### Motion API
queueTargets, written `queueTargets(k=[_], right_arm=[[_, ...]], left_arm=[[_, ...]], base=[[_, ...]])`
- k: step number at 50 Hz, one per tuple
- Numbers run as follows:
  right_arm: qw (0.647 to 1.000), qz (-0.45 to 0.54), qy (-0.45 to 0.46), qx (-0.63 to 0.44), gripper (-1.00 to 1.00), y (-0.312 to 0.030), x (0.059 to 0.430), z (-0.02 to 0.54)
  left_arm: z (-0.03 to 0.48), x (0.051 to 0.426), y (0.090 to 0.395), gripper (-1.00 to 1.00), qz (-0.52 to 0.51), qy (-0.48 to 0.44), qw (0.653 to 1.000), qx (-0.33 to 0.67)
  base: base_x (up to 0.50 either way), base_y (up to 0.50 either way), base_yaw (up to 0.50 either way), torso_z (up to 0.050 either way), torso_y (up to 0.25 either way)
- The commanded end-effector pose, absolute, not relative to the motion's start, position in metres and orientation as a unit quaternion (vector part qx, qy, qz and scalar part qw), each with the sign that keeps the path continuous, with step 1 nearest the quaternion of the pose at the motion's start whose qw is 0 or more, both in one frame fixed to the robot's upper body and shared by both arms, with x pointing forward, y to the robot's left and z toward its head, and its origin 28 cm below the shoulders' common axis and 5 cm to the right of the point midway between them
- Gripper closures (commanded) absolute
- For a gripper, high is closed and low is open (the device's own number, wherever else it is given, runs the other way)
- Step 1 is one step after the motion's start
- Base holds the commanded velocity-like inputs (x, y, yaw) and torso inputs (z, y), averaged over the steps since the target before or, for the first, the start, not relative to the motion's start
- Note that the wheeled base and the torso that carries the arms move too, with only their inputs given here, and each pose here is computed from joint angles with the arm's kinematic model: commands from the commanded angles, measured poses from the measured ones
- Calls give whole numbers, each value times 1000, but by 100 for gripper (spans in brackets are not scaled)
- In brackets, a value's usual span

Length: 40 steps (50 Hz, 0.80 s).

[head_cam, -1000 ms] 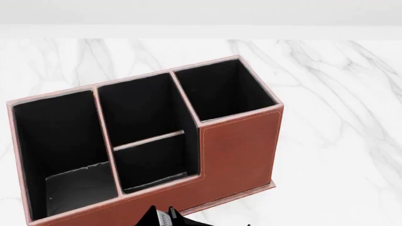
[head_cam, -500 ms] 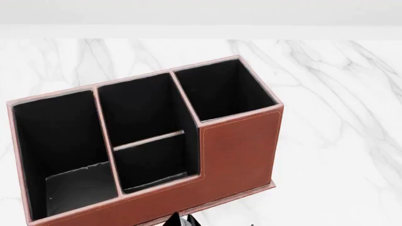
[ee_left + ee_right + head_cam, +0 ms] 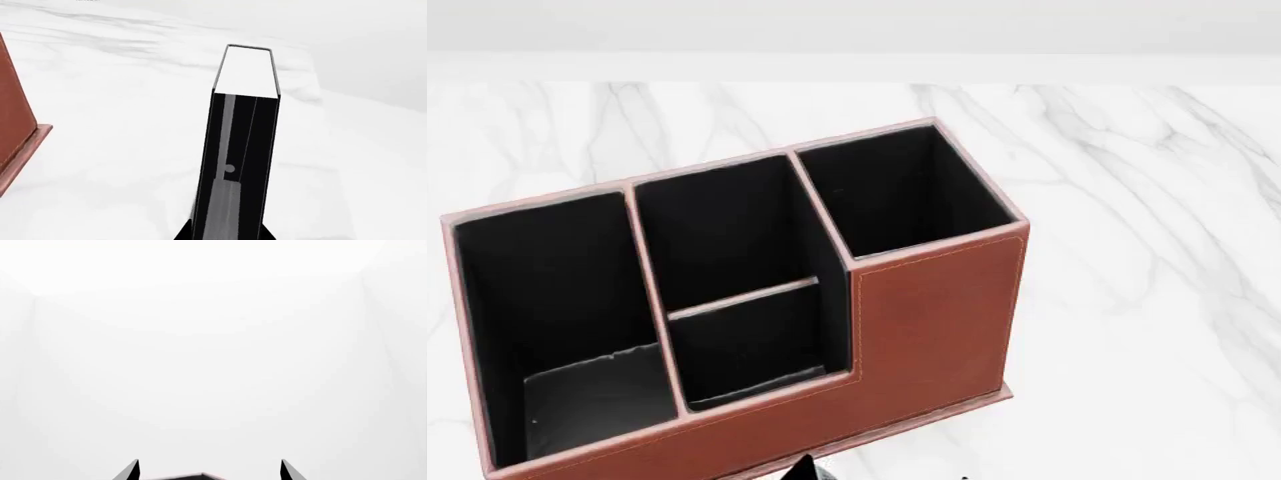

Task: Pick up the book and place it in the back compartment of the caddy.

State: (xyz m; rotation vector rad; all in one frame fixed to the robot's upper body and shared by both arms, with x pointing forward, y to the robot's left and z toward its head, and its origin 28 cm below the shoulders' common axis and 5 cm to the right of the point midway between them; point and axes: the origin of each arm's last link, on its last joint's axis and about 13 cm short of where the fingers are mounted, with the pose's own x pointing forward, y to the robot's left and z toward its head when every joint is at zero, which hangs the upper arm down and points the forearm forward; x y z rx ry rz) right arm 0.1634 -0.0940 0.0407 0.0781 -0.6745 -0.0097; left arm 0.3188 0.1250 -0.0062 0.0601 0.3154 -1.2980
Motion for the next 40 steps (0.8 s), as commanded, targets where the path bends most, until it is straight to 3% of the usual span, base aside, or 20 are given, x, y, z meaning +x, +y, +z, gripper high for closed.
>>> queueTargets(k=[1, 40], right_arm=[[943, -5, -330, 38, -100, -94, 164, 40], [944, -5, -329, 34, -100, -93, 165, 39]], left_arm=[[-10, 320, 134, 100, -591, 158, 790, 36], [53, 308, 171, 100, -537, 92, 832, 103]], base=[[0, 0, 0, 0, 0], [0, 0, 0, 0, 0]])
